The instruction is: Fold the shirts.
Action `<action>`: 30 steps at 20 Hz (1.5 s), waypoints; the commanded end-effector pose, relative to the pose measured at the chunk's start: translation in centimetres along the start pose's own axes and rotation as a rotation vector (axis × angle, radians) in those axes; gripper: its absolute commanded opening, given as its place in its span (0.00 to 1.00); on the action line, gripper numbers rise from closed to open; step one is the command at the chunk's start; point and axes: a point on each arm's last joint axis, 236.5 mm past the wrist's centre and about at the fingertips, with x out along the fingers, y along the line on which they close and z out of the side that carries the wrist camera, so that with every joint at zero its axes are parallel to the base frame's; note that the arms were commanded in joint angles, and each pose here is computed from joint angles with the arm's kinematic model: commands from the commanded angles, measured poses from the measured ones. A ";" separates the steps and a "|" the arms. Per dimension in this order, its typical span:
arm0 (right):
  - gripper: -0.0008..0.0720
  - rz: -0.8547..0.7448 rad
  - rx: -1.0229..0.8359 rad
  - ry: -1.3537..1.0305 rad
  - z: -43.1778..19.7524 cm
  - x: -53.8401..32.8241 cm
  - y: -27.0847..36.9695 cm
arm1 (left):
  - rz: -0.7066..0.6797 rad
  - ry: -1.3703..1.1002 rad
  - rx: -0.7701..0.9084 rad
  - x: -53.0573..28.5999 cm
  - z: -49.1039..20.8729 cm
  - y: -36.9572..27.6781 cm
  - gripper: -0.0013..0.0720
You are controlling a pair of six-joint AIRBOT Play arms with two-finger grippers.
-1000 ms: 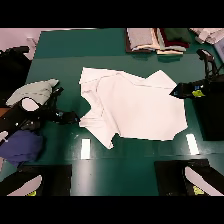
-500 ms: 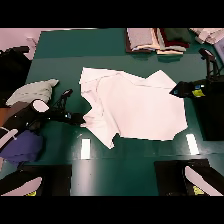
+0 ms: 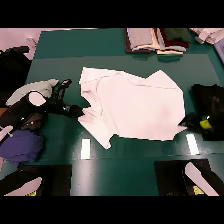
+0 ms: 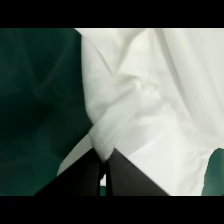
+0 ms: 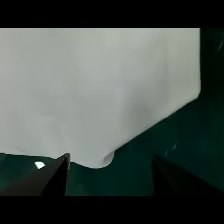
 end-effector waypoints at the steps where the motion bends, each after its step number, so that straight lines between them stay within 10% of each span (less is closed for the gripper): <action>1: 0.71 0.064 0.071 0.072 -3.0 3.9 -0.4 | 0.001 0.003 0.008 -0.2 0.1 -0.1 0.05; 4: 0.53 0.039 -0.017 0.039 -2.2 4.9 0.7 | -0.001 0.010 0.008 -0.2 -0.1 -0.2 0.05; 7: 0.03 0.007 -0.146 -0.028 -0.2 4.3 2.6 | -0.003 0.005 0.012 -0.6 0.0 -0.4 0.05; 14: 0.03 0.066 -0.502 -0.726 6.9 -19.0 15.4 | 0.035 -0.640 0.153 -25.5 11.5 -7.0 0.05; 21: 0.03 0.109 -0.728 -1.284 -1.8 -41.9 23.5 | 0.084 -1.272 0.514 -52.7 8.3 -22.9 0.05; 30: 0.03 0.102 -0.739 -1.163 -0.1 -43.5 25.2 | 0.284 -1.063 0.324 -49.4 11.8 -15.5 0.05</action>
